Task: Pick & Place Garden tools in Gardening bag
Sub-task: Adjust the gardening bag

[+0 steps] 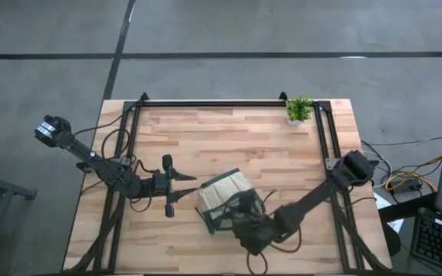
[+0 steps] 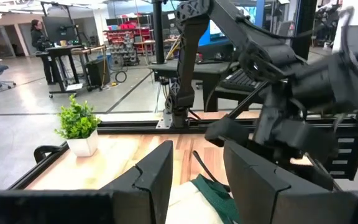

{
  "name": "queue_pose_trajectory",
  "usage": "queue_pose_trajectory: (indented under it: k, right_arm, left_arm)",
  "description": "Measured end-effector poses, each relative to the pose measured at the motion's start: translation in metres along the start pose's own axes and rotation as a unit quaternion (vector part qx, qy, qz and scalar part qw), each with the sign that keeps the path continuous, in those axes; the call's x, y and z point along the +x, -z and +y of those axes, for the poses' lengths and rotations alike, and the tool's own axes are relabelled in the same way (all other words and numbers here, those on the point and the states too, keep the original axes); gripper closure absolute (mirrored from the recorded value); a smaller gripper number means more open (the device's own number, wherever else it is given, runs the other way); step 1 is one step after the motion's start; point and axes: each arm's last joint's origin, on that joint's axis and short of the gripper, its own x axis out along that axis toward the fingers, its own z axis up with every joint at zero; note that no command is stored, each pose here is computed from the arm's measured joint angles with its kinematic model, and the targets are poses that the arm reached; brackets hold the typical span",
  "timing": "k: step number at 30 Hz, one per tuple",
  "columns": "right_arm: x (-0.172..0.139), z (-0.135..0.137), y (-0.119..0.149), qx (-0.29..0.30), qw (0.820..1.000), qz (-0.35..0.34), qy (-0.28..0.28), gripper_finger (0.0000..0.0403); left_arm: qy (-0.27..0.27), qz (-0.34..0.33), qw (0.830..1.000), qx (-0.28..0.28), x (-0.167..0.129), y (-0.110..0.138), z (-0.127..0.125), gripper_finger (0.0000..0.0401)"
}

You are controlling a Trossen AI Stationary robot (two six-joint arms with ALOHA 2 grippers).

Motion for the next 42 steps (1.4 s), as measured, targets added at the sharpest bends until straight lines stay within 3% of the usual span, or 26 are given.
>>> queue_pose_trajectory:
  k: [11,16,22,33,42]
  right_arm:
    - [-0.005,0.043,0.031,-0.003,1.000,0.018,-0.014,0.0274]
    - [0.015,0.042,0.047,0.007,0.999,0.049,0.012,0.0276]
    - [0.025,0.043,0.053,-0.008,0.995,0.037,0.093,0.0266]
    - [0.043,0.049,0.063,-0.018,0.991,0.044,0.123,0.0284]
    - [0.061,0.033,0.060,-0.001,0.986,0.054,0.156,0.0314]
  left_arm:
    - [-0.006,0.000,1.000,-0.002,0.001,0.000,0.002,0.0254]
    - [-0.007,0.002,1.000,-0.004,0.002,0.001,0.002,0.0254]
    - [-0.008,0.007,1.000,0.000,0.005,0.004,0.001,0.0254]
    - [-0.011,0.004,1.000,-0.005,0.006,0.004,0.001,0.0254]
    - [-0.011,0.004,1.000,-0.004,0.006,0.004,0.001,0.0254]
